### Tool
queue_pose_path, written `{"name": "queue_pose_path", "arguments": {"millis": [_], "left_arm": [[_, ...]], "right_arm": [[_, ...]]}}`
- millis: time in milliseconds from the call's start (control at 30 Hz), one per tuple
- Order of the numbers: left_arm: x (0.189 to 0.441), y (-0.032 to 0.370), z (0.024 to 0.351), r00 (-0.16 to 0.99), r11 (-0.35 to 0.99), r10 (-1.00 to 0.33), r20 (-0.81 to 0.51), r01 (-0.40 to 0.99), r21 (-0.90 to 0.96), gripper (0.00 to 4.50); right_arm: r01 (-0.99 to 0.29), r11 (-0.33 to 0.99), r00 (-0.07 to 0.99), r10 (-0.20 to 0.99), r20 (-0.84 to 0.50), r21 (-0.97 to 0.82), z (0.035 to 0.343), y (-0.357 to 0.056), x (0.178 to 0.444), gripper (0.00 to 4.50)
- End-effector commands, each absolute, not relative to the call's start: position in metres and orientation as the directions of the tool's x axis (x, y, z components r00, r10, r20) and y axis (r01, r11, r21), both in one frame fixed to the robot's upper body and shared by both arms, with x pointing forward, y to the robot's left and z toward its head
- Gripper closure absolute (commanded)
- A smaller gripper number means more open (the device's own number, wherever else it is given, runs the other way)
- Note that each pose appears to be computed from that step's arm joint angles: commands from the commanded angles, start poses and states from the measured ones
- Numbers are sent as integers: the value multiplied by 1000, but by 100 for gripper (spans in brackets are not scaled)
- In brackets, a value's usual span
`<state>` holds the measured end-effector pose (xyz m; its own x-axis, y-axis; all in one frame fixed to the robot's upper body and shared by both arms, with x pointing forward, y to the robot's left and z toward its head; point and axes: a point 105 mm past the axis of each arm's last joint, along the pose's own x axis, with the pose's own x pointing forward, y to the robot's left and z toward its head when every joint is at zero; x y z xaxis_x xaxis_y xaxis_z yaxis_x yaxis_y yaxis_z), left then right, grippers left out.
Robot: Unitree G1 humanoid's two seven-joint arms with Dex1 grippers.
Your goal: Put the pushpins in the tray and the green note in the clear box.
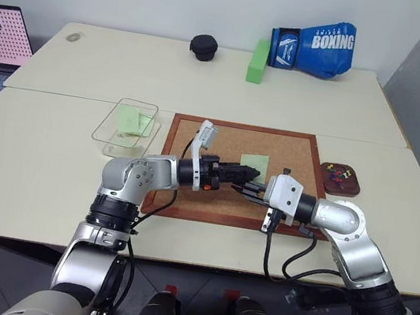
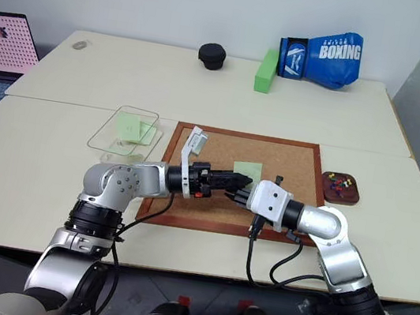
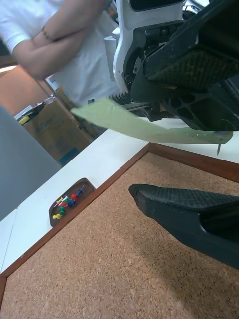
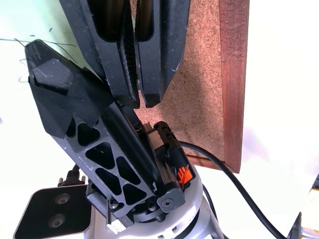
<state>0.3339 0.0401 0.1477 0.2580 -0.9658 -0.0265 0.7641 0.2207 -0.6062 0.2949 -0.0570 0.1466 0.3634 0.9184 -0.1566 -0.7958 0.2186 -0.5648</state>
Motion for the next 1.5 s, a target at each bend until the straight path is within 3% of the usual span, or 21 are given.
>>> {"name": "queue_pose_path", "arguments": {"millis": [33,533,967,1300,1500], "left_arm": [[337,37,156,265,219,-964,-8,779,-588,179],[338,38,159,277,207,-960,29,778,-594,446],[335,44,141,267,261,-962,-61,825,-502,446],[338,47,137,281,281,-957,-73,833,-476,446],[342,43,149,308,300,-950,-48,864,-405,446]], "right_arm": [[-746,182,323,940,-109,-641,167,-50,285,450],[-750,166,312,942,-122,-641,162,-51,283,450],[-751,226,341,938,-71,-620,179,-54,286,450],[-811,365,396,918,31,-458,207,-61,282,450],[-720,626,630,771,97,-299,209,-102,316,450]]}}
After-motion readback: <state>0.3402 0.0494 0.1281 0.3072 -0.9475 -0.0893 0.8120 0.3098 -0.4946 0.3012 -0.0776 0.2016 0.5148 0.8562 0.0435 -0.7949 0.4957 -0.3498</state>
